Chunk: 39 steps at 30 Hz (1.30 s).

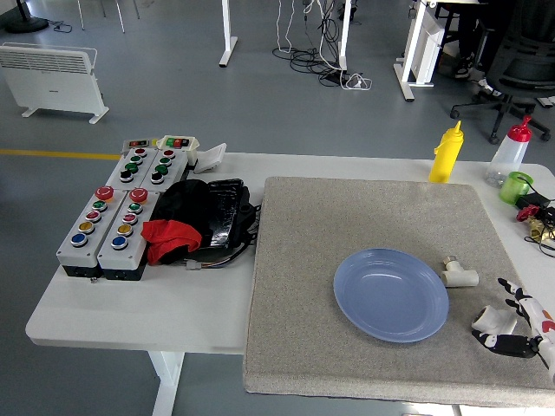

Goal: Pick pipe place plate twice

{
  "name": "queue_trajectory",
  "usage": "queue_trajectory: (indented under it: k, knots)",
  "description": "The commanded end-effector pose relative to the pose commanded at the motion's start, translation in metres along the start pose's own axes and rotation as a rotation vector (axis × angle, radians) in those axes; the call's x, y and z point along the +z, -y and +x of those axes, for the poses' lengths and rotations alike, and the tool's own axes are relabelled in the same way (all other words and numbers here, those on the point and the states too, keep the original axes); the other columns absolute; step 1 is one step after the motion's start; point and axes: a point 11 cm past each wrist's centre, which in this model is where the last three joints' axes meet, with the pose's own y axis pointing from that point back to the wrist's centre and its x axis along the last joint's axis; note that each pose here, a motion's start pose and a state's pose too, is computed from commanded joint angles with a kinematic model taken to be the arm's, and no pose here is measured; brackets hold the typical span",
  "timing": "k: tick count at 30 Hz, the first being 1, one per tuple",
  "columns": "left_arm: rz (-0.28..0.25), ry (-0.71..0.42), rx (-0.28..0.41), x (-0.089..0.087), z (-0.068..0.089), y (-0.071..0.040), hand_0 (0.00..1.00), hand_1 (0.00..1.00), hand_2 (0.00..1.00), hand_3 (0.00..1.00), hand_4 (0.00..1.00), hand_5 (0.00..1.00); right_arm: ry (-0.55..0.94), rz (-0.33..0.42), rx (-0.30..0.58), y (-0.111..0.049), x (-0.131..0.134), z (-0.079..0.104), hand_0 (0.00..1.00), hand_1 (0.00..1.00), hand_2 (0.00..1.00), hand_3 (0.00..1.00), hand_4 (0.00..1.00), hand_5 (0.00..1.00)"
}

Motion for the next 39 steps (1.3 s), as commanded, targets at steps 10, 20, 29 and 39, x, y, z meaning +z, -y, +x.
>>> queue_trajectory:
  k: [10, 20, 29, 39]
  knots:
    - [-0.007, -0.005, -0.005, 0.004, -0.002, -0.002, 0.729, 0.683, 0.681, 0.726, 0.4, 0.998, -0.049, -0.01, 0.037, 0.001, -0.002, 0.005, 0.643, 0.692, 0.741, 0.746, 0.698, 0.156]
    - [-0.012, -0.008, -0.009, 0.006, -0.004, -0.003, 0.729, 0.683, 0.68, 0.726, 0.399, 0.998, -0.044, -0.007, 0.048, 0.002, -0.003, 0.008, 0.577, 0.654, 0.708, 0.73, 0.667, 0.135]
    - [-0.016, -0.007, -0.011, 0.009, -0.005, -0.004, 0.729, 0.683, 0.681, 0.726, 0.401, 0.998, -0.006, 0.047, 0.09, 0.001, -0.013, 0.015, 0.449, 0.563, 0.617, 0.673, 0.582, 0.106]
    - [-0.016, -0.007, -0.011, 0.009, -0.005, -0.004, 0.729, 0.683, 0.68, 0.725, 0.401, 0.998, 0.007, 0.21, 0.079, 0.0, -0.055, 0.009, 0.451, 0.554, 0.581, 0.634, 0.553, 0.104]
